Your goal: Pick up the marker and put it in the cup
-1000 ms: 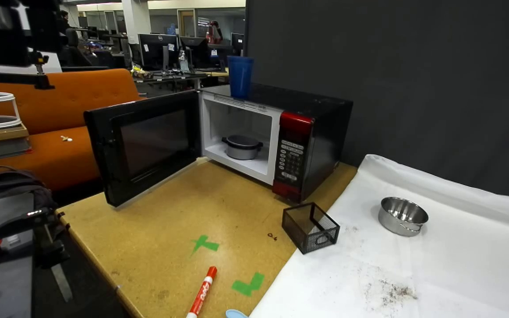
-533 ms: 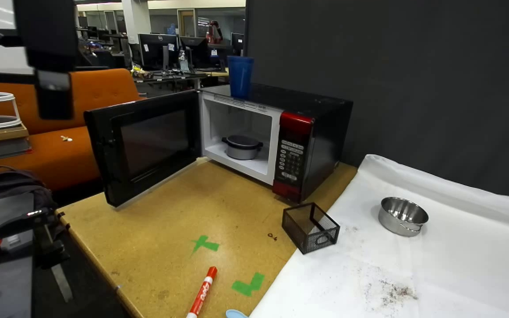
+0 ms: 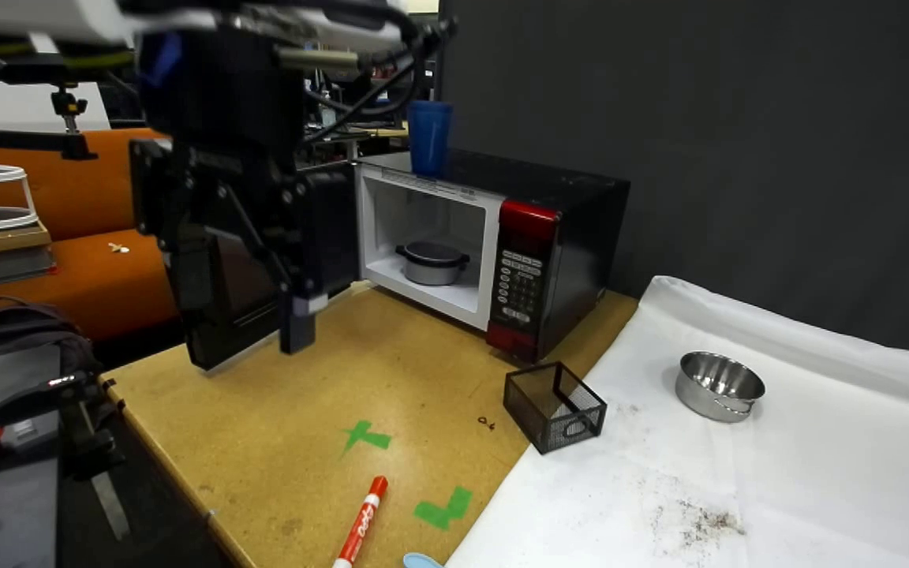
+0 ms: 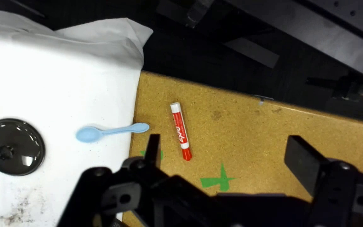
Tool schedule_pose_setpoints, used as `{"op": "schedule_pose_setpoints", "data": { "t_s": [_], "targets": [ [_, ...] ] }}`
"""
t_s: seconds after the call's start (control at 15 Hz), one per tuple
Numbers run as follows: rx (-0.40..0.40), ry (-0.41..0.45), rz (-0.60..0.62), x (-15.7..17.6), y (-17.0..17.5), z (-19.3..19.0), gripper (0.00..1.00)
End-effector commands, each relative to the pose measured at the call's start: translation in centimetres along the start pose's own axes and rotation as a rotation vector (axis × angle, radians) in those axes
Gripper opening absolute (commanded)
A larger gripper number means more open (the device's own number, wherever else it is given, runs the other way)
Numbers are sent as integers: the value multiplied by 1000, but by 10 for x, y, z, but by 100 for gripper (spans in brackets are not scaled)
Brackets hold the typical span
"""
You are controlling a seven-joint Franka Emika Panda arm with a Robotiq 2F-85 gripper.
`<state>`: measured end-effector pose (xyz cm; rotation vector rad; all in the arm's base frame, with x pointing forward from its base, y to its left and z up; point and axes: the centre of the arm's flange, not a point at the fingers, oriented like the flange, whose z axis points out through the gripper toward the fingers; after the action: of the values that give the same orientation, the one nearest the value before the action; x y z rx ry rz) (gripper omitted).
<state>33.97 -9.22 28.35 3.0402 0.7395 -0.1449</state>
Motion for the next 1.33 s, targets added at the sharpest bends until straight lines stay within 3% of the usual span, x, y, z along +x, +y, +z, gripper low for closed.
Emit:
{"op": "schedule_pose_setpoints", "data": {
  "t_s": [0.0,0.47,0.53,0.6,1.27],
  "targets": [
    [-5,35,-197,15,24,53,100],
    [33,45,-528,35,41,112,100],
    [68,26,-523,36,42,112,100],
    [37,29,-490,31,28,105,100],
    [54,22,-510,34,33,109,100]
  ]
}}
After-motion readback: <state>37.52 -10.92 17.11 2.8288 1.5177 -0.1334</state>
